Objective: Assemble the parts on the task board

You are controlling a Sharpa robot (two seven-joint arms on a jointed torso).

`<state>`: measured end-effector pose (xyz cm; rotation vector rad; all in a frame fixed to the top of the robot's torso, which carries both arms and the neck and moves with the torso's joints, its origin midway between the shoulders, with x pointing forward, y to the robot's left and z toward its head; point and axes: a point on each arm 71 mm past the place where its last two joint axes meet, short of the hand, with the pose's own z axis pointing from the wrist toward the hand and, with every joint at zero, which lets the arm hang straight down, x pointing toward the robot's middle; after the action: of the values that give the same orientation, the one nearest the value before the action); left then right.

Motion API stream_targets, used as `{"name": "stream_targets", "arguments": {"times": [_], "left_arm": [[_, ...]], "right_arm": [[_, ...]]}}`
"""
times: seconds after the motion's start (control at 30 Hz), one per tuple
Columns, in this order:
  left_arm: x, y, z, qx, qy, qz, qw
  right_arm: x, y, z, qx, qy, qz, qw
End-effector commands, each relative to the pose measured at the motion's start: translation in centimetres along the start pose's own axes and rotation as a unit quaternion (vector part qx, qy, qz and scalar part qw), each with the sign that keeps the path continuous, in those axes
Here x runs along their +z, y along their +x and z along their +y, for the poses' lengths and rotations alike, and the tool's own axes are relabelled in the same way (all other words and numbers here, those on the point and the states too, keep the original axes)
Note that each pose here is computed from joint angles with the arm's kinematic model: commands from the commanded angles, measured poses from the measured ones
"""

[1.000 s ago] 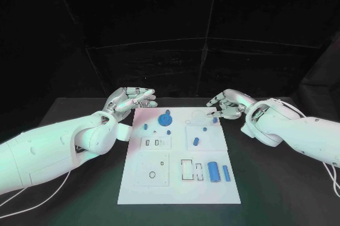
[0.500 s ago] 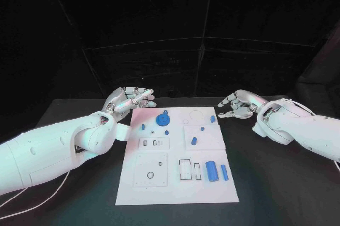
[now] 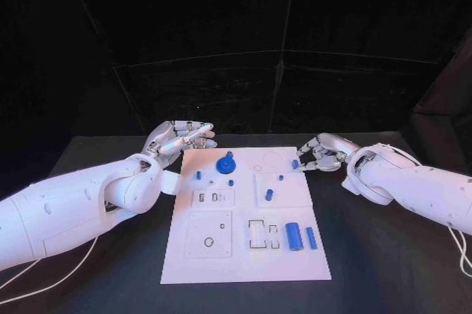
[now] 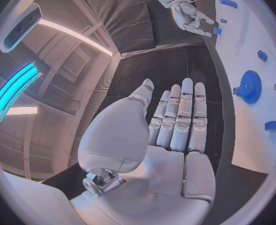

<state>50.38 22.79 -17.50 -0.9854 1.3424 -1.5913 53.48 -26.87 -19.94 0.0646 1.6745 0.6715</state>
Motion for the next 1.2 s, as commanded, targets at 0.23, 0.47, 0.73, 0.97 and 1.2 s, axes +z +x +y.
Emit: {"name": "stream_targets", "arguments": {"times": [0.23, 0.47, 0.73, 0.97, 1.2], "left_arm": [[0.08, 0.16, -0.08, -0.001, 0.004, 0.008, 1.0], [0.08, 0.12, -0.07, -0.001, 0.003, 0.008, 1.0], [0.09, 0.14, -0.06, -0.001, 0.002, 0.008, 1.0], [0.09, 0.11, -0.04, -0.001, 0.002, 0.008, 1.0], [0.1, 0.08, -0.03, -0.001, 0.001, 0.008, 1.0]], "right_arm": [[0.3, 0.5, 0.1, -0.012, 0.002, 0.0, 1.0], [0.7, 0.8, 0.3, -0.011, 0.002, 0.002, 1.0], [1.1, 1.0, 0.3, -0.011, 0.005, 0.005, 1.0], [1.2, 1.1, 0.3, -0.012, 0.006, 0.007, 1.0], [1.3, 1.2, 0.4, -0.011, 0.006, 0.009, 1.0]]}}
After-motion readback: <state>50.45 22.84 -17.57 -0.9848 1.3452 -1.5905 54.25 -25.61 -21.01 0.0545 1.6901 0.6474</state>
